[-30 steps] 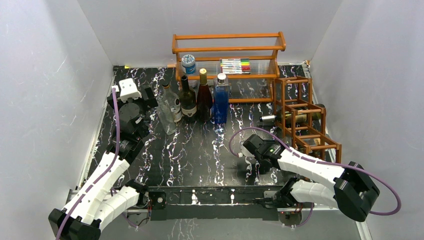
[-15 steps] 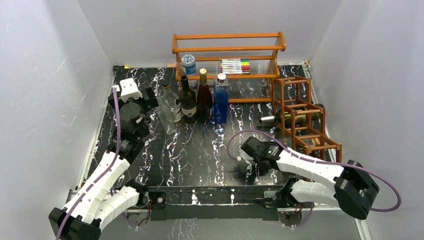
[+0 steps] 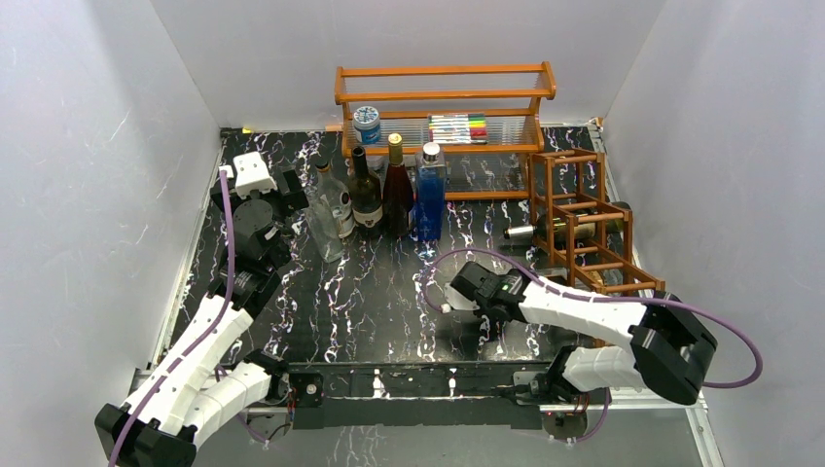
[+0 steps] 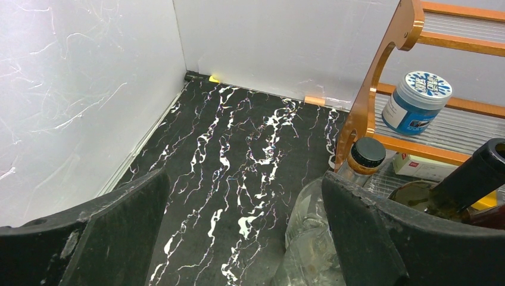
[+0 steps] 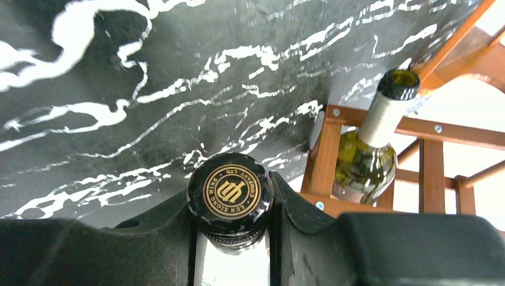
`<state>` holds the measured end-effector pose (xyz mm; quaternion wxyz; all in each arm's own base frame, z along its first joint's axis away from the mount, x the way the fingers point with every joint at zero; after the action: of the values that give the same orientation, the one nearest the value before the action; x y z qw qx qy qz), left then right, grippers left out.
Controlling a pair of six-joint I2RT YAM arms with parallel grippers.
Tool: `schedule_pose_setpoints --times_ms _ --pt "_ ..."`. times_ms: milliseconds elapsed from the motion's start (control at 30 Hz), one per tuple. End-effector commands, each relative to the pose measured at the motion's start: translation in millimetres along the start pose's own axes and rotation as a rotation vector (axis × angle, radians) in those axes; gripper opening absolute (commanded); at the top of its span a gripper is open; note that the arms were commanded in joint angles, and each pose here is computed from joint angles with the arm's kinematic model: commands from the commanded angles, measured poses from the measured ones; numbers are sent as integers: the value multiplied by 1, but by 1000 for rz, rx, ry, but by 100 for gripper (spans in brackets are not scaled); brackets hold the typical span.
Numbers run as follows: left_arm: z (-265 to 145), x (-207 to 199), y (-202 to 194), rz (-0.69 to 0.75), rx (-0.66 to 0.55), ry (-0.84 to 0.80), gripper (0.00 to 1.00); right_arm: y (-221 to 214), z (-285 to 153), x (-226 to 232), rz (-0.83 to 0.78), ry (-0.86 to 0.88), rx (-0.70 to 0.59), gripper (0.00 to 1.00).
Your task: Take the wine bottle off the wine rack
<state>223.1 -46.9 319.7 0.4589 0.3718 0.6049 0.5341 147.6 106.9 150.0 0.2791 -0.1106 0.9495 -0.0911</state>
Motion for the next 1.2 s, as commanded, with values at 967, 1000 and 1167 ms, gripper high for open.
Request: schedule_pose_setpoints --times_ms 967,1000,1167 --pt "2 -5 11 -25 -28 -5 98 93 -9 -32 196 37 -346 0" --pt "2 -5 11 -25 -28 -3 98 94 -11 -34 203 37 -359 0" --pt "2 -4 11 -23 -28 -2 98 102 -22 -39 271 44 -441 0"
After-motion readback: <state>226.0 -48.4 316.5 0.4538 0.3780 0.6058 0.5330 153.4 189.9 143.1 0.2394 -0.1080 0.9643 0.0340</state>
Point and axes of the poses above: each gripper's point midway between its finger pads, its own z axis out along the fingers, its own x axis along the line the jaws close on, y = z × x, the point moved 10 cm from there along -z, back along the fingers, and after that the axes turned 8 degrees about -z, right-handed, at the moved point
